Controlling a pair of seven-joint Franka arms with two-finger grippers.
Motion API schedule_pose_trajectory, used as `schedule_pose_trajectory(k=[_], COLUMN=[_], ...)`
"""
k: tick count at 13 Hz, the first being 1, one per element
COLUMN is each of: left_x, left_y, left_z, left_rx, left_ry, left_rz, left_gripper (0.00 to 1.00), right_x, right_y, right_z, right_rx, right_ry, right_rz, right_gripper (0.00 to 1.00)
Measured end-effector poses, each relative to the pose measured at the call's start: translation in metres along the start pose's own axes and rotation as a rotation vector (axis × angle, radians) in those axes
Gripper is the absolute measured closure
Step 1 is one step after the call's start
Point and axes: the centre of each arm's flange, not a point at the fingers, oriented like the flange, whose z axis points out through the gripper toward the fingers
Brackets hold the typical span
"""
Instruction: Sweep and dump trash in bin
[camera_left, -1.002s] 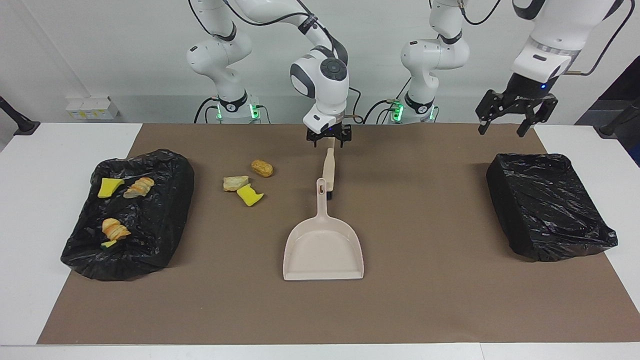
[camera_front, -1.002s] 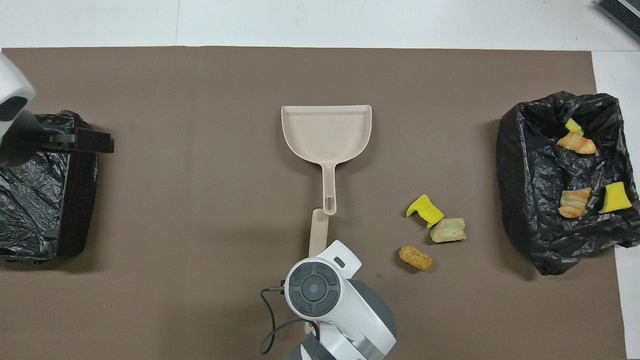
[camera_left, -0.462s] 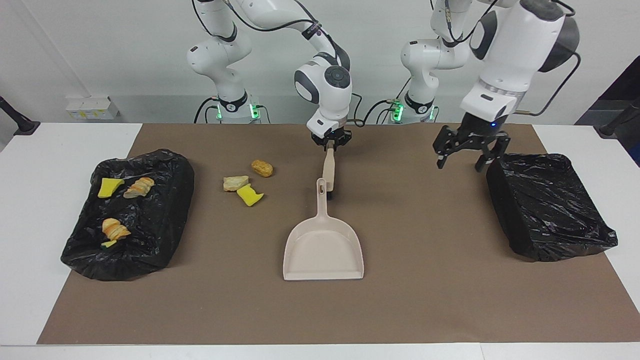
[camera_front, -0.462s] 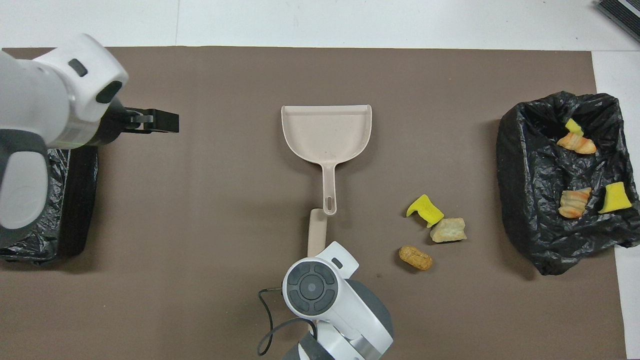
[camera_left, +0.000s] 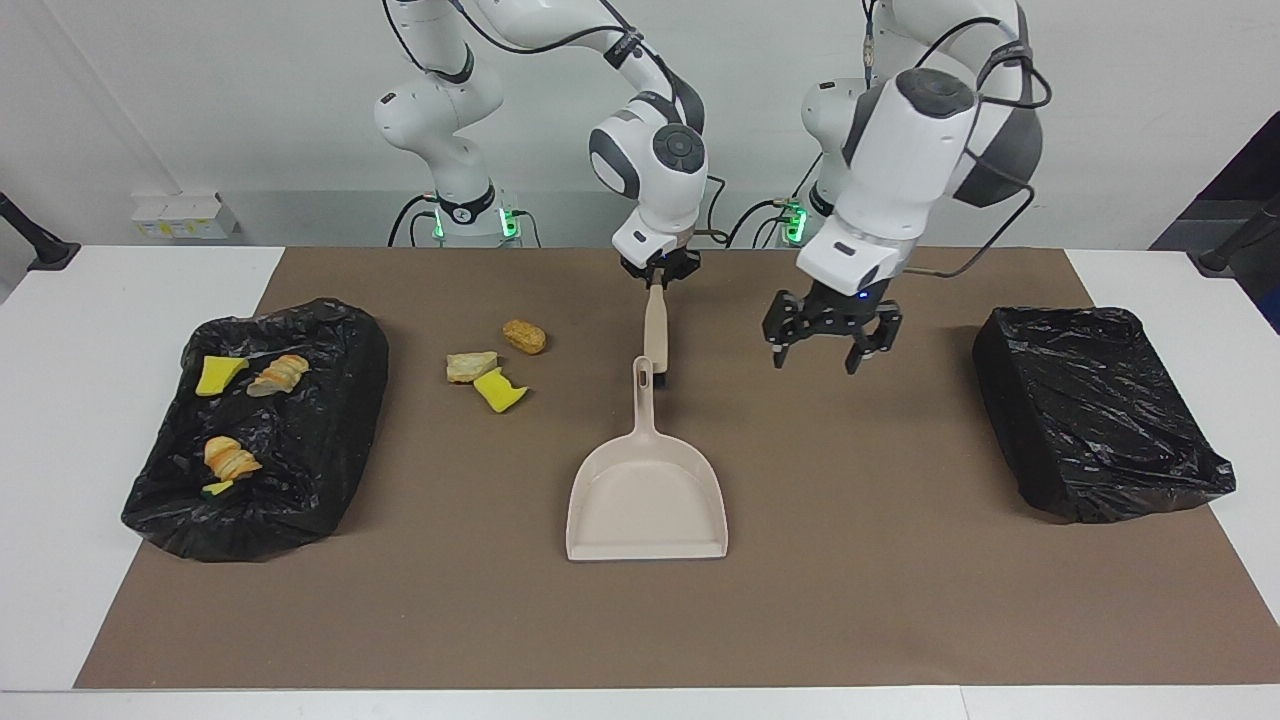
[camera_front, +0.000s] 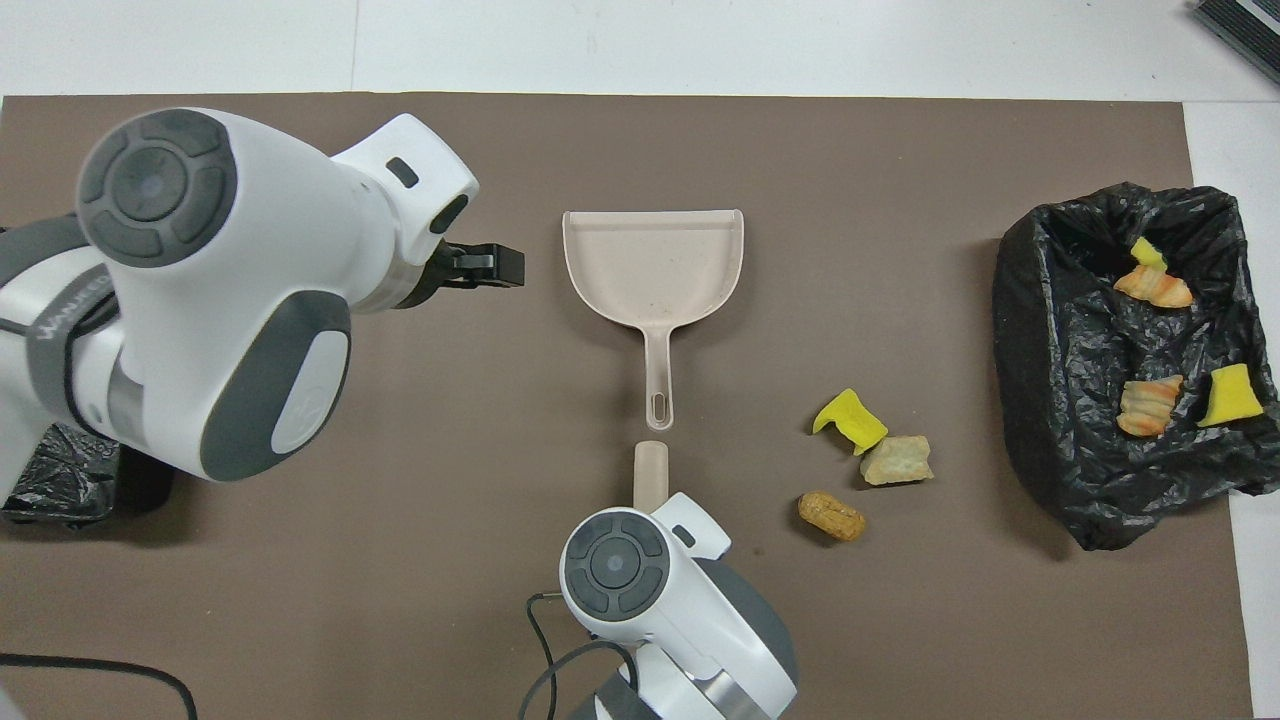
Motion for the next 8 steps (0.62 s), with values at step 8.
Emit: schedule_pose_trajectory(k=[8], left_x=[-0.031], left_y=[0.103], left_z=[0.113], left_rx=[0.022], left_ry=[-0.028], left_rz=[-0.076], left_gripper=[0.00], right_x=[0.038], right_y=[0.120], right_z=[-0.035], right_rx=[-0.118], right_ry=[-0.089], right_rz=[0.273], right_gripper=[0.74])
